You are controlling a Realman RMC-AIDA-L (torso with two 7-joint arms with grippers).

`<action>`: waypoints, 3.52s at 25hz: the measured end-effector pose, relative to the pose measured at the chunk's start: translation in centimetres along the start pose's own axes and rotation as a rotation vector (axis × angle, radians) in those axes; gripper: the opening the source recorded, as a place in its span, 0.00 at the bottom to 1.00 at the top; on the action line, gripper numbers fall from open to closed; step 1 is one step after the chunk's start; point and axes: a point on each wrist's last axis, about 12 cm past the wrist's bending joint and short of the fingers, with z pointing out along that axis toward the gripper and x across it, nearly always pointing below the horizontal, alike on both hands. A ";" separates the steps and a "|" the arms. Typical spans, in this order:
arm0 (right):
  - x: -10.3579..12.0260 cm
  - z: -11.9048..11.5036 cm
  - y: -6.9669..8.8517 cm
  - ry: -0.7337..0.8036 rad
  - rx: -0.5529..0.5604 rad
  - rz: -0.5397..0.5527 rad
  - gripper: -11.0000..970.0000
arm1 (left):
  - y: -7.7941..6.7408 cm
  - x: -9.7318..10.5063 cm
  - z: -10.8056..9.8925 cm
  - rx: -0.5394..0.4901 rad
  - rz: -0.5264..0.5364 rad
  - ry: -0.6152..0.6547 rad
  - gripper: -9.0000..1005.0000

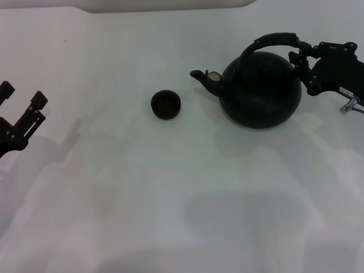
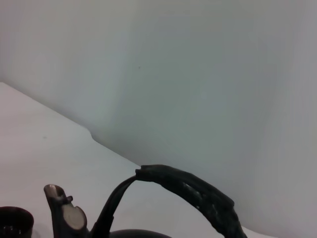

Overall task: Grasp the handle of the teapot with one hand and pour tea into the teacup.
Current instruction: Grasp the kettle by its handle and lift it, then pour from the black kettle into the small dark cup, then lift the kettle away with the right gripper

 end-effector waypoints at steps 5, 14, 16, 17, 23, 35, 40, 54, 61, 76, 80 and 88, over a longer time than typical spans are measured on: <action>0.1 0.0 0.1 -0.005 0.001 -0.055 0.23 | 0.0 0.0 0.0 0.000 0.000 0.000 0.74; 0.4 -0.1 0.0 0.000 -0.004 -0.047 0.19 | 0.0 0.0 0.2 0.002 0.000 -0.001 0.74; 0.5 -0.2 -0.1 0.002 0.000 -0.045 0.19 | 0.0 -0.1 0.2 0.003 0.001 -0.002 0.74; 0.5 -0.2 -0.1 0.002 0.001 -0.044 0.18 | 0.0 -0.1 0.2 0.003 0.001 -0.002 0.74; 0.5 -0.3 -0.3 -0.008 0.018 -0.034 0.17 | 0.0 -0.1 0.0 0.004 0.000 -0.008 0.74; -2.2 0.2 -0.7 -0.085 0.023 -0.062 0.12 | -0.5 0.2 -1.8 -0.012 0.049 -0.013 0.74; -3.2 0.4 -0.7 -0.111 0.017 -0.058 0.12 | -0.7 0.9 -2.6 -0.036 0.057 0.015 0.74; -6.5 2.2 1.8 -0.106 0.046 -0.186 0.12 | -0.7 2.2 -4.3 -0.147 0.002 0.063 0.74; -8.0 3.5 3.2 -0.088 0.079 -0.265 0.12 | -0.9 2.3 -4.6 -0.148 -0.001 0.059 0.74; -8.4 4.8 4.3 -0.053 0.121 -0.286 0.12 | -0.9 2.0 -3.5 -0.114 0.006 0.047 0.74; -8.7 5.1 4.8 -0.044 0.134 -0.297 0.12 | -0.8 2.1 -3.5 -0.118 0.005 0.050 0.74; -8.8 5.5 5.6 -0.031 0.144 -0.318 0.12 | -0.7 2.0 -3.4 -0.124 0.008 0.046 0.74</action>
